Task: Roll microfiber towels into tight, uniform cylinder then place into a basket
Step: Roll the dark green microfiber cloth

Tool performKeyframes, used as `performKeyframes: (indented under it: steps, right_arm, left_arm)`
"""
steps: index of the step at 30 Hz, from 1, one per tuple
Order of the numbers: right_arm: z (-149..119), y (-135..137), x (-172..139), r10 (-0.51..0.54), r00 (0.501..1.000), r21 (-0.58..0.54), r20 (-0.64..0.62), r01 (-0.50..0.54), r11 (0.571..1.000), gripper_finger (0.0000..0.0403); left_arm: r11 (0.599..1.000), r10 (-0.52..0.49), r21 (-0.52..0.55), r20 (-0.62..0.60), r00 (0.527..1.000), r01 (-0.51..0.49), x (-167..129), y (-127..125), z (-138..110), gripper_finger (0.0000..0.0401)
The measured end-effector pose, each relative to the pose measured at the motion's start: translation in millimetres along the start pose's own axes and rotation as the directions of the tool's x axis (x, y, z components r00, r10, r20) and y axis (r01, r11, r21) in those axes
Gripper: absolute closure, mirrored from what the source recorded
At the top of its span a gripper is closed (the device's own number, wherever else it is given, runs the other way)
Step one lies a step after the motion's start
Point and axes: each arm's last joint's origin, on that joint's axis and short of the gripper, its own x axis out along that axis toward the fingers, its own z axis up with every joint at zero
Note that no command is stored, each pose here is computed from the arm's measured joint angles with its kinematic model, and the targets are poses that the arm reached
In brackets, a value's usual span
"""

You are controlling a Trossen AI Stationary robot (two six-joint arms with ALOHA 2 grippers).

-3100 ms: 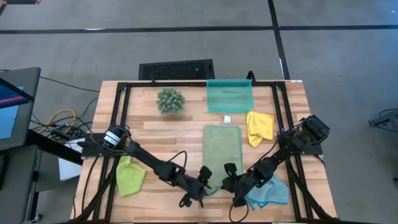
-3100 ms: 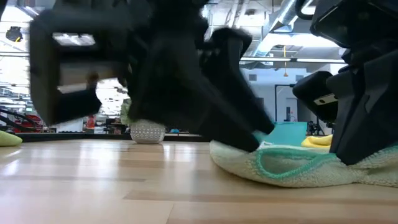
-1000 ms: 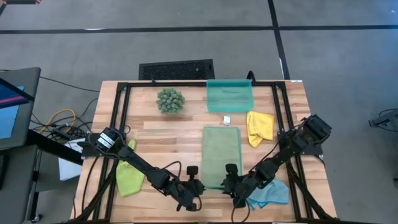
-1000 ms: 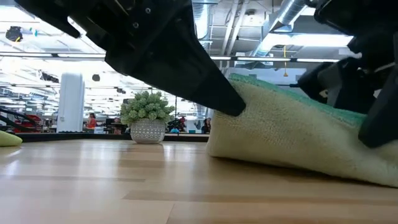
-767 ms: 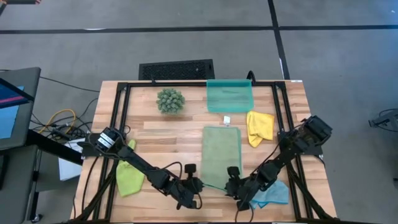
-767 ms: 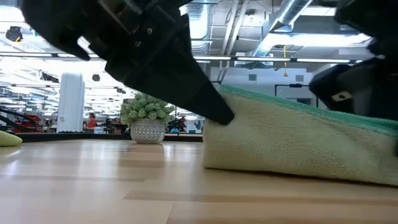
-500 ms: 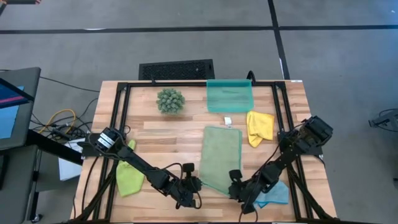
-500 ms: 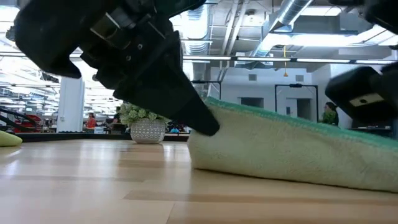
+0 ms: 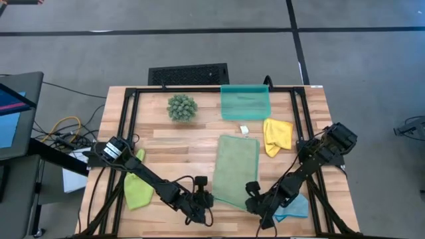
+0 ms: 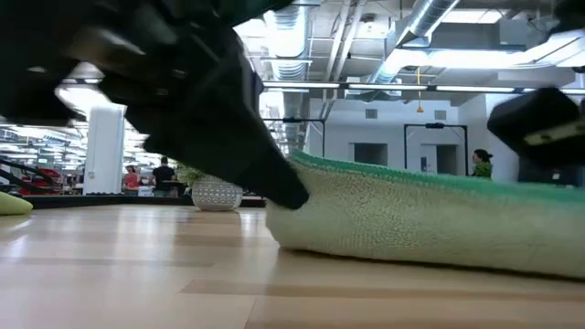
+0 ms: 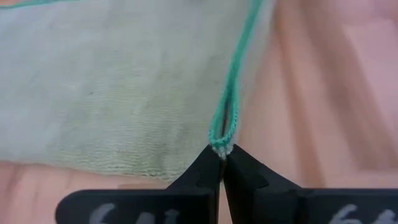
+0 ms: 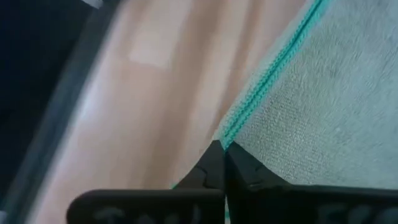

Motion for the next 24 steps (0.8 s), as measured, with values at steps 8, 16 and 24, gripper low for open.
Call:
performKeyframes:
  steps: [8,16,24]
  right_arm:
    - [6.2,-16.7,0.5,0.052,0.997,0.051,-0.052,-0.049,0.997,0.0394]
    - [7.9,-36.6,1.5,-0.010,0.996,0.173,-0.085,0.024,0.985,0.0385]
    - [7.8,-41.9,1.5,-0.019,0.995,0.208,-0.100,0.040,0.977,0.0390]
  left_arm:
    - [0.999,-0.019,0.041,-0.016,1.000,0.020,-2.8,-4.7,-2.9,0.0352]
    - [0.979,0.205,0.006,-0.064,0.977,-0.205,-0.7,10.9,-11.2,0.0273]
    - [0.969,0.216,-0.091,-0.133,0.967,-0.229,-17.5,17.2,-11.3,0.0269]
